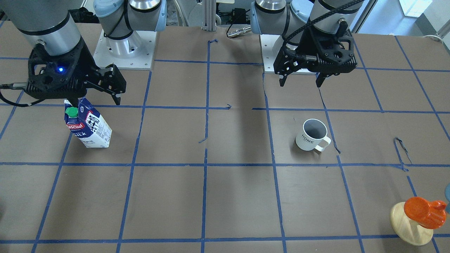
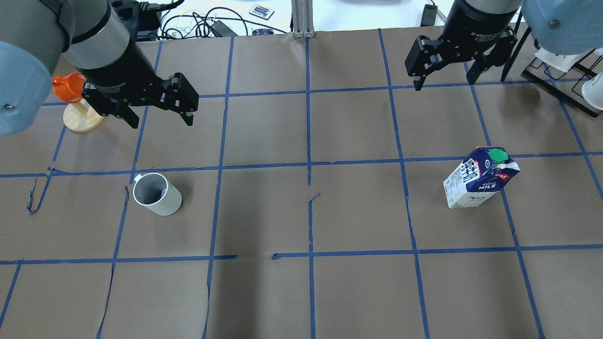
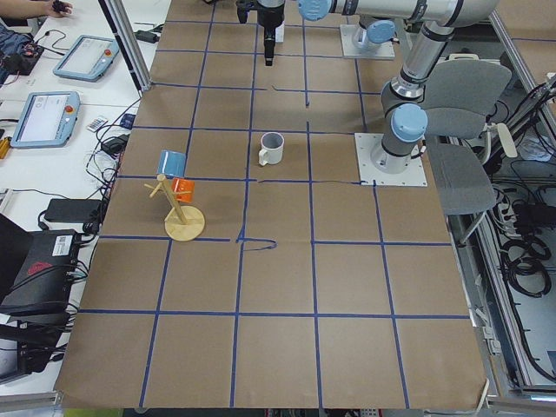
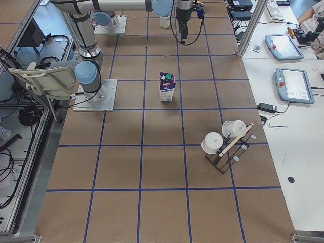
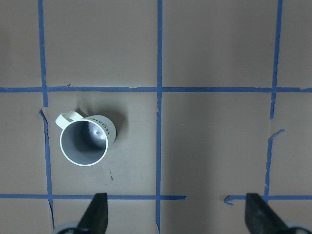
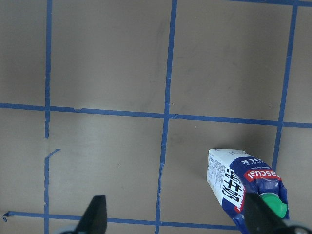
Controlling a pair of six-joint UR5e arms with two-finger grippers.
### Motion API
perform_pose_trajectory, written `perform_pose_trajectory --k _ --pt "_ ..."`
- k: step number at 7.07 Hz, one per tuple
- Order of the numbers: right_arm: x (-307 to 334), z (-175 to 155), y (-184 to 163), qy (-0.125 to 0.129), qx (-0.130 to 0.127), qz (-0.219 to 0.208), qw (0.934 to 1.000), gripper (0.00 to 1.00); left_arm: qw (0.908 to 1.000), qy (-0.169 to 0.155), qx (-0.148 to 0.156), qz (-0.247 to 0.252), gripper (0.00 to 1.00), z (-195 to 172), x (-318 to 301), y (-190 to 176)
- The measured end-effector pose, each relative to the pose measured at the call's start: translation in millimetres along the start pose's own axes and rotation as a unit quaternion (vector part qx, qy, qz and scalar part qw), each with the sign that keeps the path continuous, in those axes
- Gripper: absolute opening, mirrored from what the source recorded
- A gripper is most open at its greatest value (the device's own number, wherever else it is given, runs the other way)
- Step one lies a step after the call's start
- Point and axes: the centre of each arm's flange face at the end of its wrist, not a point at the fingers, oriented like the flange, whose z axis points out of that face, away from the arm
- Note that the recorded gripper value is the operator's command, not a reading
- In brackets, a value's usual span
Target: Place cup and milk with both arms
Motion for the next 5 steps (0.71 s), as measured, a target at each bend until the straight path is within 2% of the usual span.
perform_pose_trajectory --k 5 --pt "0.0 1.1 0.2 0.0 -0.001 0.0 1.0 1.0 1.0 0.001 0.001 0.002 1.0 -1.1 1.1 1.2"
